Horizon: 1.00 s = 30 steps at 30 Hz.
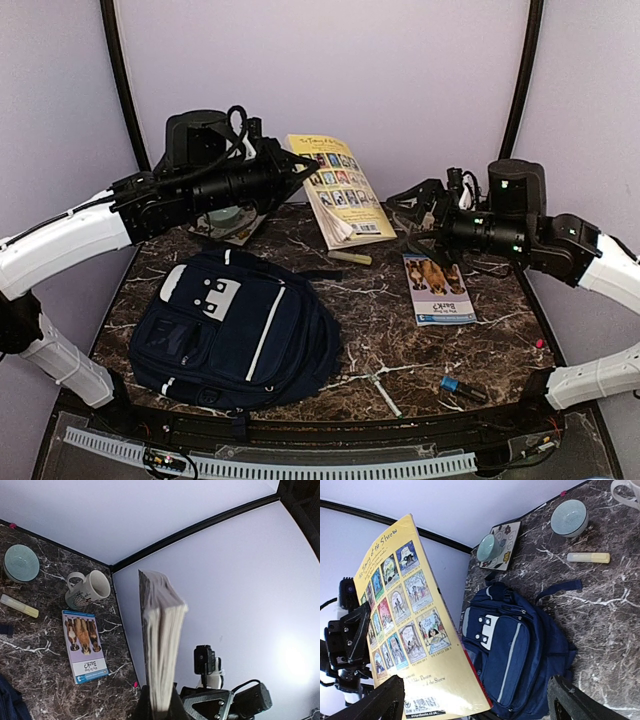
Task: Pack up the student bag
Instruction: Pass from the left arm to the right
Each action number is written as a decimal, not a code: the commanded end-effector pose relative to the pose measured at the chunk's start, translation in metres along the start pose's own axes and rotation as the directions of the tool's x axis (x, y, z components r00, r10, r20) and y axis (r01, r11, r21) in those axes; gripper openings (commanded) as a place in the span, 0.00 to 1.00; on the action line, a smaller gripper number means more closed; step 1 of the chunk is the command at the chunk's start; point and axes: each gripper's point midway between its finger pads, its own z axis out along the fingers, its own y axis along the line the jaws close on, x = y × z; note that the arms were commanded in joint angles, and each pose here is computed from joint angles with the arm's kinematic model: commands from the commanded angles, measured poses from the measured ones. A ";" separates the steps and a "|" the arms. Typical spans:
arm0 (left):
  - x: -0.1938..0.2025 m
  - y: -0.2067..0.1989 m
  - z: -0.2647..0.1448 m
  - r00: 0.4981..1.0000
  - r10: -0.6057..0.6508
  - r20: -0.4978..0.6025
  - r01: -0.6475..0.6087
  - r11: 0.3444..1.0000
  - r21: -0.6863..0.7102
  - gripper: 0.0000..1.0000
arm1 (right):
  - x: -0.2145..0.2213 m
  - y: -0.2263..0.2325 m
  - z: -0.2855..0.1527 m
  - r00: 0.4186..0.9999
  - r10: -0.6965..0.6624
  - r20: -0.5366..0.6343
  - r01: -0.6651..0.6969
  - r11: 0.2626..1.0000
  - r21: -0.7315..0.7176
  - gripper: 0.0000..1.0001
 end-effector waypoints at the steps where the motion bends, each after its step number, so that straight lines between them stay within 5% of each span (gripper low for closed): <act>1: -0.031 -0.039 -0.019 0.988 -0.114 0.106 0.096 0.982 0.162 0.00 | -0.012 0.037 -0.010 0.984 0.174 0.025 -0.164 0.960 -0.228 0.99; 10: -0.047 -0.044 -0.016 0.953 -0.253 0.166 0.215 0.952 0.219 0.00 | -0.012 0.053 -0.004 0.957 0.288 -0.027 -0.278 0.890 -0.360 0.94; 20: -0.051 -0.047 -0.018 0.931 -0.323 0.170 0.270 0.923 0.275 0.00 | -0.030 0.090 -0.001 0.939 0.342 -0.041 -0.316 0.809 -0.496 0.66; 24: -0.051 -0.042 -0.021 0.923 -0.339 0.180 0.283 0.918 0.277 0.00 | -0.037 0.096 -0.001 0.930 0.366 -0.034 -0.329 0.787 -0.522 0.48; 30: -0.060 -0.044 -0.027 0.910 -0.351 0.221 0.278 0.911 0.305 0.00 | -0.041 0.097 -0.001 0.919 0.393 -0.028 -0.346 0.772 -0.534 0.36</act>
